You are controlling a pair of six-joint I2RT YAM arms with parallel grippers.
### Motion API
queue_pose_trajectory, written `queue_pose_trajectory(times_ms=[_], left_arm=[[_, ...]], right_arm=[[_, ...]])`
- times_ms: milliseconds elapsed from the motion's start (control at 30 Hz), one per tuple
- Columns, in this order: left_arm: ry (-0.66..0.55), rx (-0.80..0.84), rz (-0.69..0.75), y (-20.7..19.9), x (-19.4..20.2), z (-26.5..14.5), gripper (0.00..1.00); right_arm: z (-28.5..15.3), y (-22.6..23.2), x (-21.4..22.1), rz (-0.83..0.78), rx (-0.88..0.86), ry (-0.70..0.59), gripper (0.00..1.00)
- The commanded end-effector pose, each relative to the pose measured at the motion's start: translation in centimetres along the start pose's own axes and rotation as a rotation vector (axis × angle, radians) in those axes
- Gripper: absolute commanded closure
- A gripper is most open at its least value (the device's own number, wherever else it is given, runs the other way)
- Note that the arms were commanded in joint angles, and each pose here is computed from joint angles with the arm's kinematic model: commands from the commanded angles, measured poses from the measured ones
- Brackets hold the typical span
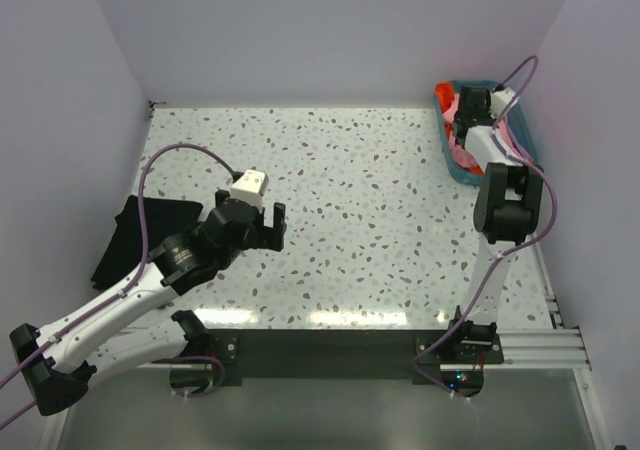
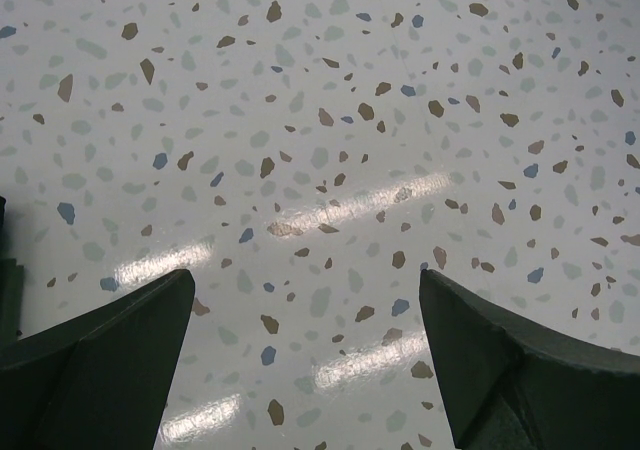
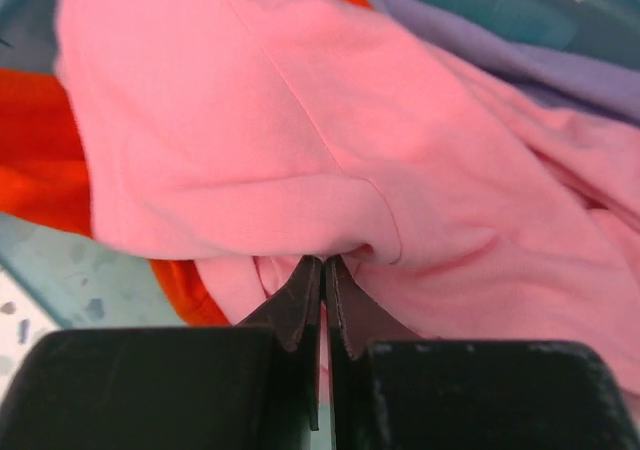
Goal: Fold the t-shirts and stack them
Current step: Grab the tshirt from the pile, then move the tshirt to the center of the board
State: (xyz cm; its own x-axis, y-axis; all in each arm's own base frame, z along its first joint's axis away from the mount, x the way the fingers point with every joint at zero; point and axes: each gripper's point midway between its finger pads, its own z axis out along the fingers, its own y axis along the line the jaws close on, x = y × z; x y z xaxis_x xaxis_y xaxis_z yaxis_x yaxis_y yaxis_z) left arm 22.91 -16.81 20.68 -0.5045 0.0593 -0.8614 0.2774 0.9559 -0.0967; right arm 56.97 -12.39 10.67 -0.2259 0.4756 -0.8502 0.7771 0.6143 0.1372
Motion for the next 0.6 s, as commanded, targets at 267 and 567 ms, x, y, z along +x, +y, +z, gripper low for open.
queue_pose_trajectory(times_ms=[267,567], left_arm=[[-0.074,0.028,-0.03,-0.5,-2.3,-0.6,0.0],[-0.103,0.039,-0.055,-0.7,-3.2,-1.1,0.0]], right_arm=[[-11.6,-0.4,-14.0,0.204,-0.167,-0.283,1.0],[-25.2,2.6,-20.2,0.142,-0.365,-0.461,1.0]])
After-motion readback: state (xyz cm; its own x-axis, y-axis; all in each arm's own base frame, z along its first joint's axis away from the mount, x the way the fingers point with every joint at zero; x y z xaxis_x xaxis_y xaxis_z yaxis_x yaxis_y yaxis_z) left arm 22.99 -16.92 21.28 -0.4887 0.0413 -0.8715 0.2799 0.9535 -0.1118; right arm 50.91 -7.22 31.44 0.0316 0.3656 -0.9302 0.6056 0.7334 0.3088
